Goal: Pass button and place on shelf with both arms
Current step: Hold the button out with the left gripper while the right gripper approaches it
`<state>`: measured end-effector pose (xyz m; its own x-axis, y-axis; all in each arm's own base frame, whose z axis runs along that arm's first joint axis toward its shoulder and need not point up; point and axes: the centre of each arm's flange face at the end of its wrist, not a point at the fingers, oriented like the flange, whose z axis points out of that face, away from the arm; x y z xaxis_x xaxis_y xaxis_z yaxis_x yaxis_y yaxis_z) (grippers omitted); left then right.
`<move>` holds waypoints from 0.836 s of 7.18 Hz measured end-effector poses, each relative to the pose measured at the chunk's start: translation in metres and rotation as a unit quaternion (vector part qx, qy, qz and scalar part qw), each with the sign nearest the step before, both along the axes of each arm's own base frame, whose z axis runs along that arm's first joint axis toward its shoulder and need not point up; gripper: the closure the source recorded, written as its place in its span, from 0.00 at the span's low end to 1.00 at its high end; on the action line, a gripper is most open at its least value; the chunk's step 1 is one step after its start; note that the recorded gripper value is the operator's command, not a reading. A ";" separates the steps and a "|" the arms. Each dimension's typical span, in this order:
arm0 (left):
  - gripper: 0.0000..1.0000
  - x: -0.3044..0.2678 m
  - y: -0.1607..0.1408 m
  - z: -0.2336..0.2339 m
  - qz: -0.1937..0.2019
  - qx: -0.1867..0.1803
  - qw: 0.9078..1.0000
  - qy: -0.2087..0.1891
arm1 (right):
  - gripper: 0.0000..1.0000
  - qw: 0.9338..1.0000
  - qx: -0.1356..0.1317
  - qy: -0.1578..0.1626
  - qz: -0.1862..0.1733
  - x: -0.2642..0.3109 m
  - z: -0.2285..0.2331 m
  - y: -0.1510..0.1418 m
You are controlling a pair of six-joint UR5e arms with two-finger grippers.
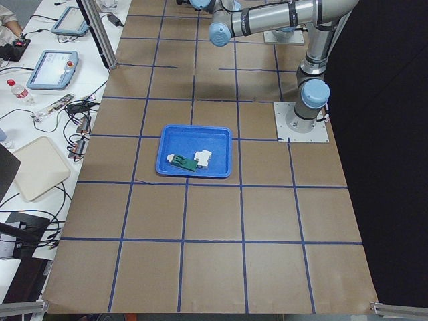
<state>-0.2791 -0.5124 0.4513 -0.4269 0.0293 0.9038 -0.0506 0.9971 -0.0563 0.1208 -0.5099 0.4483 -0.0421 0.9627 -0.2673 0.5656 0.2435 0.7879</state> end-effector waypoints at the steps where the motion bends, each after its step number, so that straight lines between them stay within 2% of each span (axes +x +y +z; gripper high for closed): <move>1: 1.00 0.000 0.000 0.000 0.000 0.000 1.000 -0.001 | 0.00 1.000 0.002 0.000 0.001 0.002 -0.001 0.002; 4: 1.00 0.000 0.001 -0.001 0.001 0.000 1.000 -0.003 | 0.00 1.000 0.006 -0.002 0.023 0.025 -0.005 0.008; 6: 1.00 0.001 0.003 0.000 0.002 0.001 1.000 -0.004 | 0.04 1.000 0.008 0.001 0.028 0.029 -0.007 0.009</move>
